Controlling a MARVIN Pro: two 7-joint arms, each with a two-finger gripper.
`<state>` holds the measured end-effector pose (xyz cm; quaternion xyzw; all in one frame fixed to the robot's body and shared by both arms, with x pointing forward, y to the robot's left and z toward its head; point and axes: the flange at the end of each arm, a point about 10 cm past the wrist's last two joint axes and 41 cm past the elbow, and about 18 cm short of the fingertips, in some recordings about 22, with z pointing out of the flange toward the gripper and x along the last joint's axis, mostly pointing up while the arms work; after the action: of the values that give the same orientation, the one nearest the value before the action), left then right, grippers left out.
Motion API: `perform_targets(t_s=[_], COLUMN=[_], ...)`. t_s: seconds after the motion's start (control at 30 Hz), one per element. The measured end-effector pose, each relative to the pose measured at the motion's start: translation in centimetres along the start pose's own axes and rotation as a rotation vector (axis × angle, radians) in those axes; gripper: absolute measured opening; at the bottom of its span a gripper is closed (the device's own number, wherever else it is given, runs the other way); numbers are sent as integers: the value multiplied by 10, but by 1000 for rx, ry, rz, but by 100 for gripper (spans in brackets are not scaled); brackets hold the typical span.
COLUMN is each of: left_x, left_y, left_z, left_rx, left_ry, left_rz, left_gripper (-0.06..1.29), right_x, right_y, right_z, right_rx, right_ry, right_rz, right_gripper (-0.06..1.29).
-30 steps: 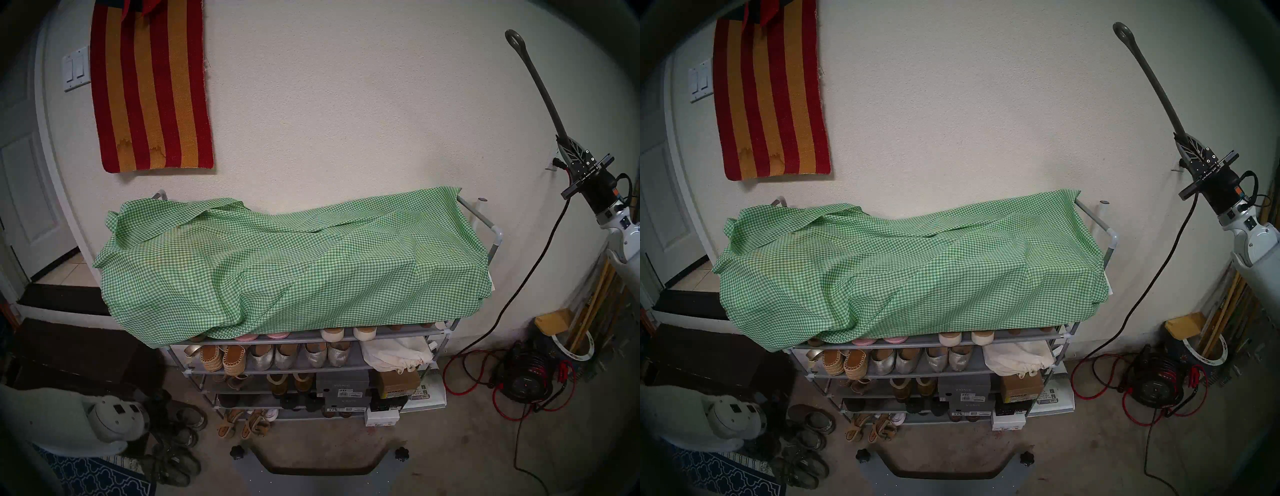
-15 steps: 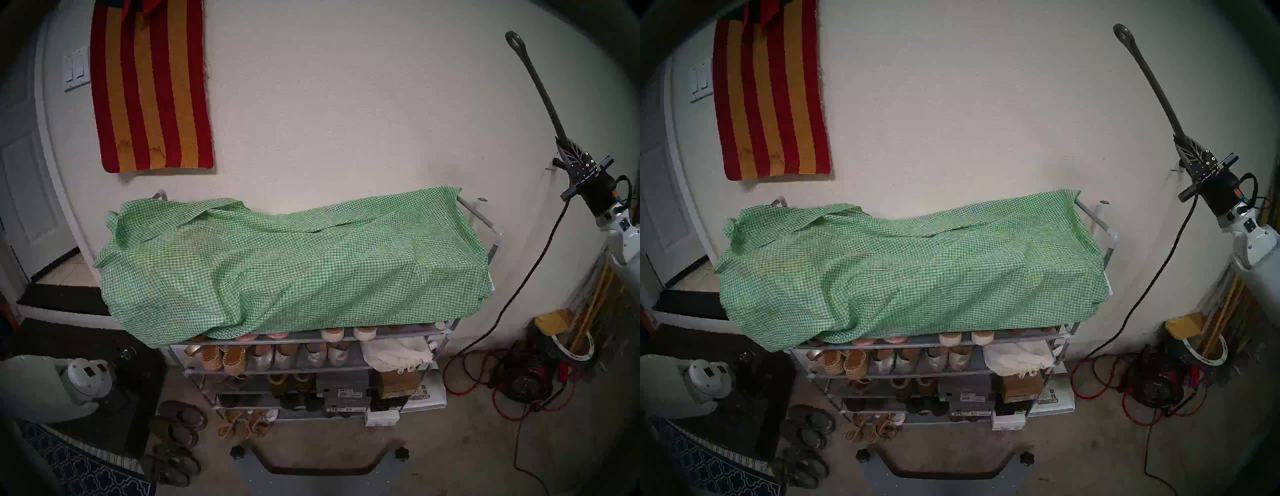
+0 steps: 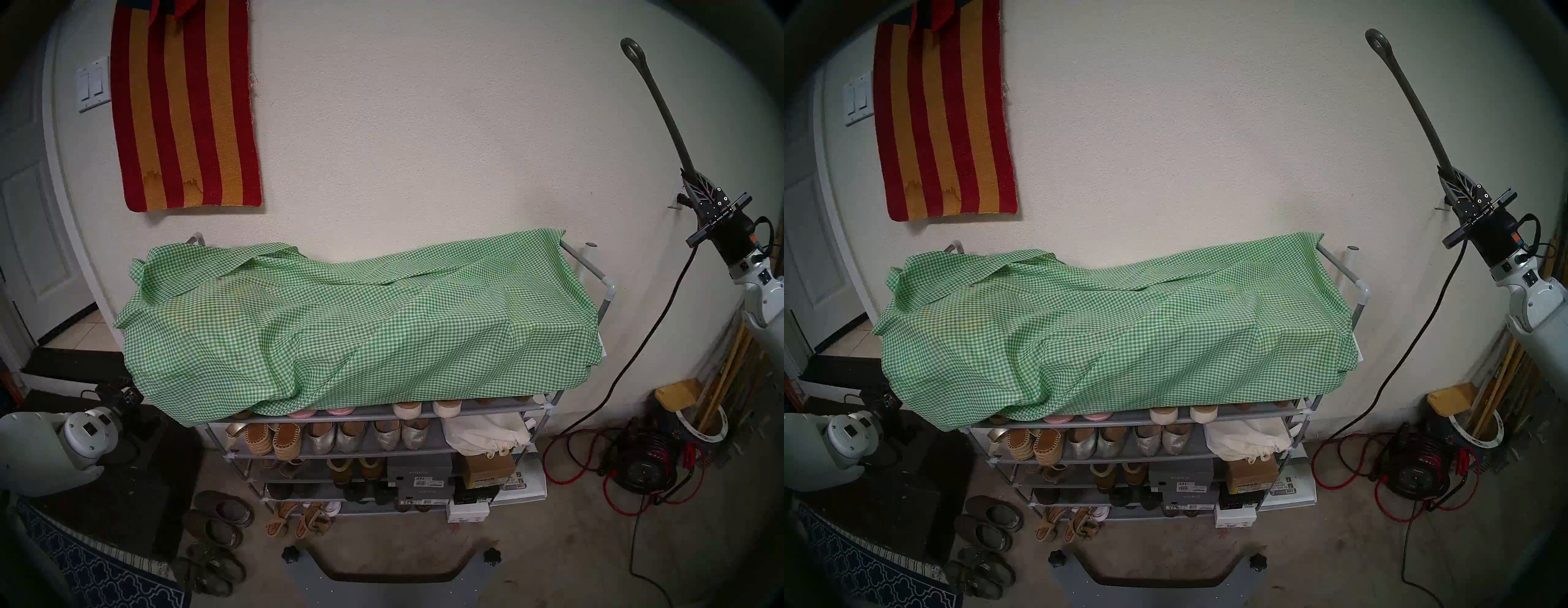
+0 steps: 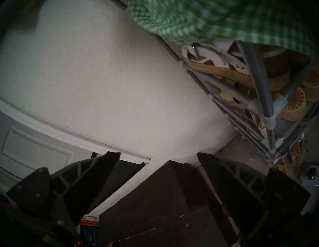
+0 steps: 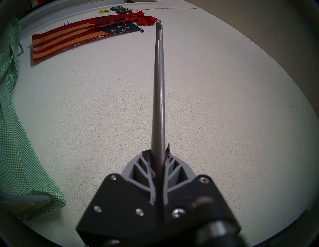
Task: Lift the object off the cloth, cover the shoe rack with the cloth, put the object back
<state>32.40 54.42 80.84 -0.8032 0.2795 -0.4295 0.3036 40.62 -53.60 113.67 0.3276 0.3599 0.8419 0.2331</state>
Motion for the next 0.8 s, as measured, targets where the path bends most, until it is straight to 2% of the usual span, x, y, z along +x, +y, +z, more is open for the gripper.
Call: perform_targets(t_s=[0.53, 0.67, 0.8], left_x=[-6, 3, 24], left_y=[-26, -53, -89], left_z=[0, 4, 7], left_rx=[99, 190, 304], left_ry=[72, 117, 192], left_rz=[12, -1, -26], left_gripper=[127, 127, 127], right_x=[1, 1, 1], right_y=[-1, -1, -2], right_z=[0, 0, -1], right_rx=[-16, -20, -23], right_ry=[2, 2, 2], right_rz=[6, 7, 9], right_gripper=[3, 3, 3])
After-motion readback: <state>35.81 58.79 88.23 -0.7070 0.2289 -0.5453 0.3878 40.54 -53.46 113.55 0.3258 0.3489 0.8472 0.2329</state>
